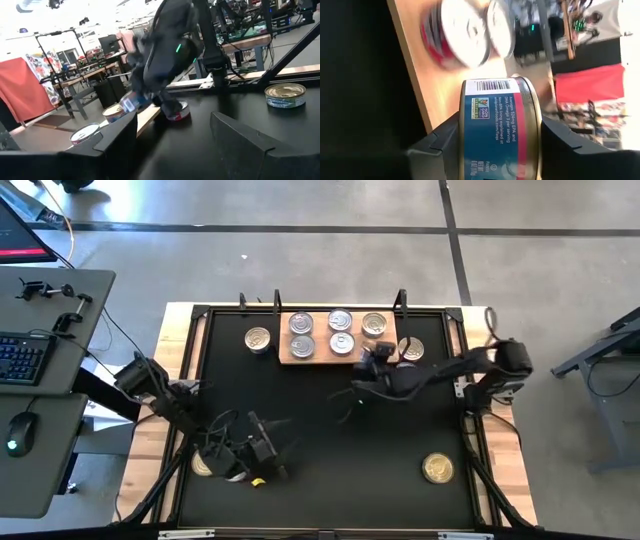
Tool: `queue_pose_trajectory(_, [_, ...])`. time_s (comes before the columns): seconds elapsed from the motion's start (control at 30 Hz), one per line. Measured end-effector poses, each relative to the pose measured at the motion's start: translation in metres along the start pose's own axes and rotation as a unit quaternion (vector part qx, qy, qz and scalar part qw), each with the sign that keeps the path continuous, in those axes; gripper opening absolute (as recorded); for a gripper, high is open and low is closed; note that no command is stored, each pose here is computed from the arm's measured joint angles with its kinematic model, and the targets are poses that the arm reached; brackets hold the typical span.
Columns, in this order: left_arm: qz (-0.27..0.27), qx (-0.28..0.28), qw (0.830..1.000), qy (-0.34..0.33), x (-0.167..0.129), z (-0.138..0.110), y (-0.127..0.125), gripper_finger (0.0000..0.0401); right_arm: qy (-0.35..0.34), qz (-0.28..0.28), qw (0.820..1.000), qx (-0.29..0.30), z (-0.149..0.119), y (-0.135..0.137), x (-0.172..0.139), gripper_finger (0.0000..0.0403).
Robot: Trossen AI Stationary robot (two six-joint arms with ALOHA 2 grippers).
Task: Stack canned seafood by type on shelf
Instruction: Put the blue tuna can on the shelf aligned with the other blue tuna can, then stack the green tuna can on top of the green tuna can
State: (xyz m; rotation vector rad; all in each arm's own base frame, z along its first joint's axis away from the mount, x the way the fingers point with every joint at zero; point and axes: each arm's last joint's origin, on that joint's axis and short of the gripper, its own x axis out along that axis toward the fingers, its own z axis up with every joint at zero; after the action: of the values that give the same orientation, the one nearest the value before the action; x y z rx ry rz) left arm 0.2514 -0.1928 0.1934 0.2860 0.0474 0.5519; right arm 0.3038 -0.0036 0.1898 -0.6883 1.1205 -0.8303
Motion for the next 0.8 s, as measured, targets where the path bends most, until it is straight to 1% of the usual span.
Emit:
queue_pose_trajectory(0.1, [0.001,-0.001,1.000,0.000,0.001,0.000,0.000,0.0243,0.046,-0.001,0.998,-0.035,-0.003,0.006,0.028,0.0176])
queue_pose_trajectory(0.13, [0.001,-0.001,1.000,0.000,0.001,0.000,0.000,0.0243,0.059,0.005,0.997,-0.039,-0.004,0.008,0.036,0.0176])
queue_pose_trajectory(0.27, [0.001,-0.001,1.000,0.000,0.001,0.000,0.000,0.0243,0.091,-0.015,0.995,-0.047,-0.008,0.011,0.056,0.0176])
queue_pose_trajectory(0.3, [0.001,-0.001,1.000,0.000,0.001,0.000,0.000,0.0243,0.094,-0.017,0.994,-0.048,-0.008,0.011,0.058,0.0180])
queue_pose_trajectory(0.33, [0.001,-0.001,1.000,0.000,0.001,0.000,0.000,0.0243,0.094,-0.014,0.994,-0.047,-0.008,0.011,0.059,0.0197])
queue_pose_trajectory(0.37, [0.001,-0.001,1.000,0.000,0.001,0.000,0.000,0.0243,0.092,0.010,0.995,-0.041,-0.007,0.013,0.059,0.0220])
queue_pose_trajectory(0.47, [-0.001,-0.003,1.000,-0.001,0.000,0.000,0.000,0.0243,0.089,0.036,0.994,-0.043,-0.005,0.011,0.057,0.0299])
queue_pose_trajectory(0.53, [-0.002,-0.006,1.000,-0.001,0.000,0.000,0.000,0.0243,0.074,0.053,0.996,-0.018,0.003,0.004,0.051,0.0335])
queue_pose_trajectory(0.57, [-0.002,-0.010,1.000,-0.001,0.000,0.000,0.000,0.0243,0.070,0.057,0.996,-0.012,0.005,0.003,0.049,0.0346])
queue_pose_trajectory(0.63, [-0.001,-0.015,1.000,-0.001,0.001,0.001,0.000,0.0243,0.062,0.068,0.996,-0.002,0.008,0.001,0.041,0.0357])
queue_pose_trajectory(0.73, [0.001,-0.027,1.000,-0.003,0.001,0.002,0.000,0.0243,0.019,0.065,0.997,0.048,0.014,-0.010,0.016,0.0359])
queue_pose_trajectory(0.8, [0.018,-0.062,0.998,-0.002,0.001,0.005,0.002,0.0243,-0.019,0.063,0.993,0.093,0.011,-0.013,-0.005,0.0356])
